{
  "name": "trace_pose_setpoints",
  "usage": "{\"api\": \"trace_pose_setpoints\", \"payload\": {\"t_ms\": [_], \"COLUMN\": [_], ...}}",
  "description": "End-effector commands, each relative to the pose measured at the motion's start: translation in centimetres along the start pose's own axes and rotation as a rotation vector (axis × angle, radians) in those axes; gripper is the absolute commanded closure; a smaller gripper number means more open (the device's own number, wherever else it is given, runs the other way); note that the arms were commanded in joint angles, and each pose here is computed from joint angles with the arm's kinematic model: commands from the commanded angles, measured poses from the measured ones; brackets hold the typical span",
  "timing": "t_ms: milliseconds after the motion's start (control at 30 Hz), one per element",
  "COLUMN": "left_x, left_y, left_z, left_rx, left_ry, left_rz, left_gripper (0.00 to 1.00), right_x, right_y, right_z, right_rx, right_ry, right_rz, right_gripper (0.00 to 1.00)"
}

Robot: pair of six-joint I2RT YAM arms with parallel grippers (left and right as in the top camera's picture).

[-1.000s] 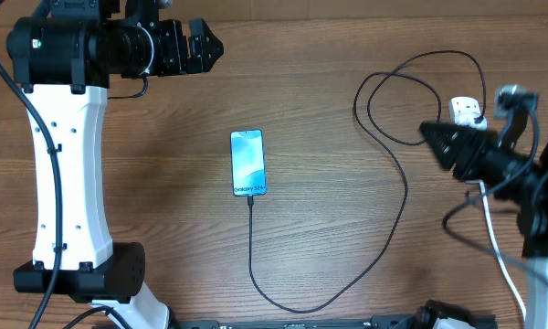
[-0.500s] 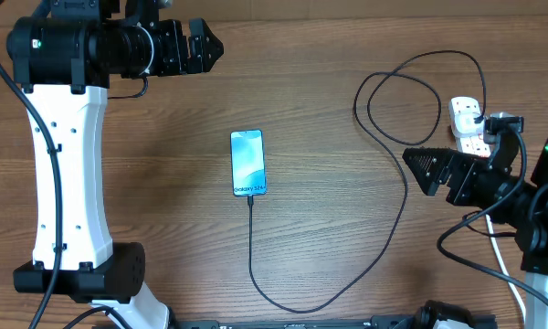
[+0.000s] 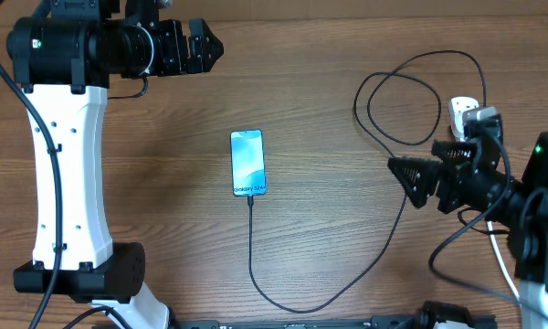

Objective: Plug charger to phone and switch on socket

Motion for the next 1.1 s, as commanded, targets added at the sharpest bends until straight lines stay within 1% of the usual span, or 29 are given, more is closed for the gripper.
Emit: {"api": "trace_pose_setpoints", "payload": {"t_ms": [0, 100, 233, 333, 433, 767, 1067], "left_x": [0.0, 0.0, 0.0, 0.0, 0.0, 0.0, 0.0], "left_y": [0.3, 0.3, 0.3, 0.3, 0.3, 0.3, 0.3], "left_z": [0.0, 0.0, 0.0, 0.0, 0.0, 0.0, 0.0], "left_rx": [0.005, 0.005, 0.005, 0.005, 0.005, 0.005, 0.005], "left_ry": [0.008, 0.008, 0.008, 0.008, 0.008, 0.008, 0.008], "left_rz": [-0.003, -0.003, -0.003, -0.003, -0.003, -0.003, -0.003], "left_gripper": [0.0, 0.0, 0.0, 0.0, 0.01, 0.0, 0.0], "right_x": [2.3, 3.1, 2.7, 2.8, 2.4, -0.1, -2.1], "right_y": [-0.7, -1.0, -1.7, -1.9, -1.6, 0.9, 3.1], "right_z": [0.3, 0.3, 0.0, 0.7, 1.8, 6.9, 9.8], "right_rx": [-0.066, -0.152, -0.307, -0.403, -0.465, -0.581, -0.639], "right_ry": [-0.157, -0.221, -0.179, -0.208, -0.239, -0.295, -0.32], "right_rz": [-0.018, 0.016, 0.097, 0.087, 0.07, 0.04, 0.034], "right_gripper": [0.0, 0.0, 0.0, 0.0, 0.0, 0.0, 0.0]}}
Point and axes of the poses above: each gripper's point midway between its finger pads, its own y axis out along the fingers, its own x axis along the line the jaws close on, z = x × y, the point moved 1 cm from there along -y, back along the fingers, and after that the axes turned 8 degrees about y, right-handed, at the moved point
